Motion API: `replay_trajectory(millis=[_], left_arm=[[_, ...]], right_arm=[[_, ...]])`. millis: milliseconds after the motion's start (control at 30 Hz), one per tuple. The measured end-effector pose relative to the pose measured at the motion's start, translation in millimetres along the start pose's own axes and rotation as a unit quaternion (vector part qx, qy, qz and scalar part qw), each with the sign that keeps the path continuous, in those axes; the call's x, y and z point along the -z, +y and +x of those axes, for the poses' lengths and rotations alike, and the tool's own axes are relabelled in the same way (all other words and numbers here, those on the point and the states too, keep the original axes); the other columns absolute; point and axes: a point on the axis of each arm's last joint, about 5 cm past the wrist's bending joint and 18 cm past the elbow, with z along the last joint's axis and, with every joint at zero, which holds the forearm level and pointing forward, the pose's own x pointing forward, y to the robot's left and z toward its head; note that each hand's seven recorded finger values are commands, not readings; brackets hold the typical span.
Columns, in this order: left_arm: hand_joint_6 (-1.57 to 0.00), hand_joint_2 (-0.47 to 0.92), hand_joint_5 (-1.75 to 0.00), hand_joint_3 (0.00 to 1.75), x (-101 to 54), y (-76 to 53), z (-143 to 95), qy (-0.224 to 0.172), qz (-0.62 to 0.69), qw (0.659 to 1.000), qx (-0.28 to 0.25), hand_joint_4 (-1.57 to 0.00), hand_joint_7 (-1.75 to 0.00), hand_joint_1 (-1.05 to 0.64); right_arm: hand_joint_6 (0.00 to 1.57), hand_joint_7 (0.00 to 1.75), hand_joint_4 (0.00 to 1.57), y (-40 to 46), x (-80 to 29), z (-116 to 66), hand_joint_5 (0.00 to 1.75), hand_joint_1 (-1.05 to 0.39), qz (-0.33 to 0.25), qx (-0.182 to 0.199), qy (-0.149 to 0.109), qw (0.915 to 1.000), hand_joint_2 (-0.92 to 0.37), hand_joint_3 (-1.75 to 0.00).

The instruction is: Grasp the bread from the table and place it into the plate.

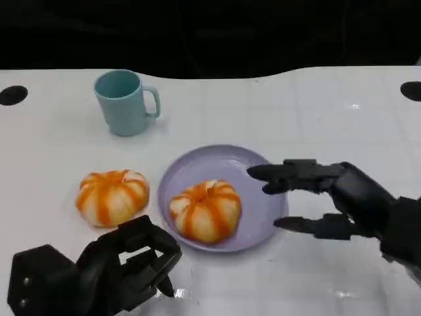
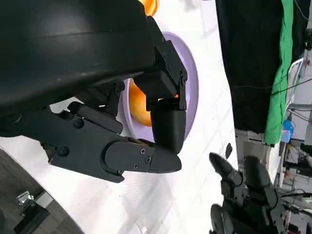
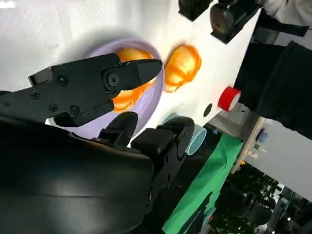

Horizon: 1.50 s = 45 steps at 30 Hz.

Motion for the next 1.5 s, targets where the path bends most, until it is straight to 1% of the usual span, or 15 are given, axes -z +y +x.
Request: replay_trajectory(millis=[33,100,167,200,233,267,333,400,500,700,800,900,1133,1300,1500], left_arm=[[-0.72,0.92,-1.75,0.29,0.0,0.0,-0.1,0.000,0.000,1.000,0.000,-0.73,-1.39,-0.50],[-0.72,0.92,-1.75,0.29,-0.1,-0.2,-0.3,-0.001,0.000,1.000,0.000,-0.72,-1.39,-0.50],[-0.72,0.92,-1.75,0.29,-0.3,-0.5,-0.4,-0.001,-0.001,1.000,0.001,-0.72,-1.39,-0.51],[-0.72,0.92,-1.75,0.29,-0.3,-0.5,-0.6,-0.001,-0.001,1.000,0.001,-0.72,-1.39,-0.51],[-0.72,0.92,-1.75,0.29,-0.2,-0.5,-0.9,-0.001,-0.001,1.000,0.000,-0.72,-1.39,-0.52],[-0.72,0.92,-1.75,0.29,-0.1,-0.6,-1.0,-0.001,-0.002,1.000,0.001,-0.72,-1.39,-0.52],[-0.72,0.92,-1.75,0.29,-0.2,-0.6,-1.1,-0.001,-0.001,1.000,0.001,-0.72,-1.39,-0.52],[-0.73,0.92,-1.75,0.29,-0.2,-0.5,-1.2,-0.001,-0.001,1.000,0.000,-0.72,-1.39,-0.52],[-0.73,0.92,-1.75,0.29,-0.3,-0.5,-1.1,-0.001,-0.001,1.000,0.000,-0.73,-1.39,-0.51],[-0.74,0.92,-1.75,0.30,-0.8,-0.6,-1.2,-0.002,-0.001,1.000,0.001,-0.73,-1.38,-0.52],[-0.74,0.92,-1.75,0.31,-1.2,-0.7,-1.2,-0.003,0.000,1.000,0.001,-0.73,-1.38,-0.51],[-0.74,0.92,-1.75,0.31,-1.4,-0.7,-1.2,-0.004,0.000,1.000,0.001,-0.73,-1.38,-0.51],[-0.74,0.92,-1.75,0.31,-1.6,-0.5,-1.4,-0.002,0.001,1.000,0.001,-0.73,-1.37,-0.52],[-0.75,0.92,-1.75,0.30,-1.7,0.0,-1.4,-0.002,0.001,1.000,0.001,-0.74,-1.37,-0.53],[-0.76,0.92,-1.75,0.30,-1.6,0.9,-0.4,-0.001,0.002,1.000,0.001,-0.75,-1.36,-0.53]], right_arm=[[0.73,0.14,0.35,-0.7,-0.2,-3.6,1.01,-0.13,0.004,0.003,0.003,1.0000,-0.60,-0.66],[0.82,0.20,0.43,-1.5,-1.3,-9.7,1.08,-0.06,0.013,0.006,0.010,0.9999,-0.53,-0.88],[0.89,0.27,0.50,-1.7,-1.1,-17.1,1.12,-0.02,0.025,0.012,0.018,0.9995,-0.52,-0.98],[0.90,0.43,0.56,-2.1,-0.7,-21.3,1.17,0.00,0.030,0.013,0.022,0.9992,-0.51,-1.04],[0.85,0.67,0.60,-2.3,-0.3,-24.9,1.23,0.00,0.034,0.013,0.026,0.9990,-0.50,-1.09],[0.80,0.84,0.62,-2.3,-0.3,-28.4,1.26,0.00,0.038,0.012,0.030,0.9987,-0.49,-1.12],[0.76,1.07,0.67,-3.2,-0.4,-36.0,1.36,0.01,0.045,0.011,0.038,0.9982,-0.49,-1.19],[0.72,1.17,0.67,-4.8,-0.9,-43.4,1.46,0.02,0.045,0.011,0.050,0.9976,-0.48,-1.23],[0.69,1.28,0.69,-5.4,-1.3,-51.3,1.58,0.02,0.047,0.008,0.071,0.9963,-0.50,-1.22],[0.73,1.37,0.78,-10.9,-3.3,-62.9,1.70,0.02,0.043,-0.003,0.107,0.9933,-0.53,-1.21],[0.74,1.40,0.79,-12.7,-3.1,-65.7,1.74,-0.01,0.037,-0.014,0.117,0.9923,-0.52,-1.22],[0.72,1.46,0.79,-14.3,-2.7,-68.0,1.75,-0.01,0.023,-0.019,0.137,0.9901,-0.51,-1.22],[0.69,1.51,0.76,-11.6,4.6,-68.7,1.75,-0.03,0.020,-0.027,0.165,0.9858,-0.52,-1.22],[0.68,1.52,0.75,-11.0,6.7,-66.0,1.75,-0.02,0.023,-0.029,0.166,0.9855,-0.53,-1.22],[0.67,1.53,0.76,-10.3,12.5,-63.4,1.75,-0.04,0.029,-0.024,0.157,0.9868,-0.54,-1.20]])
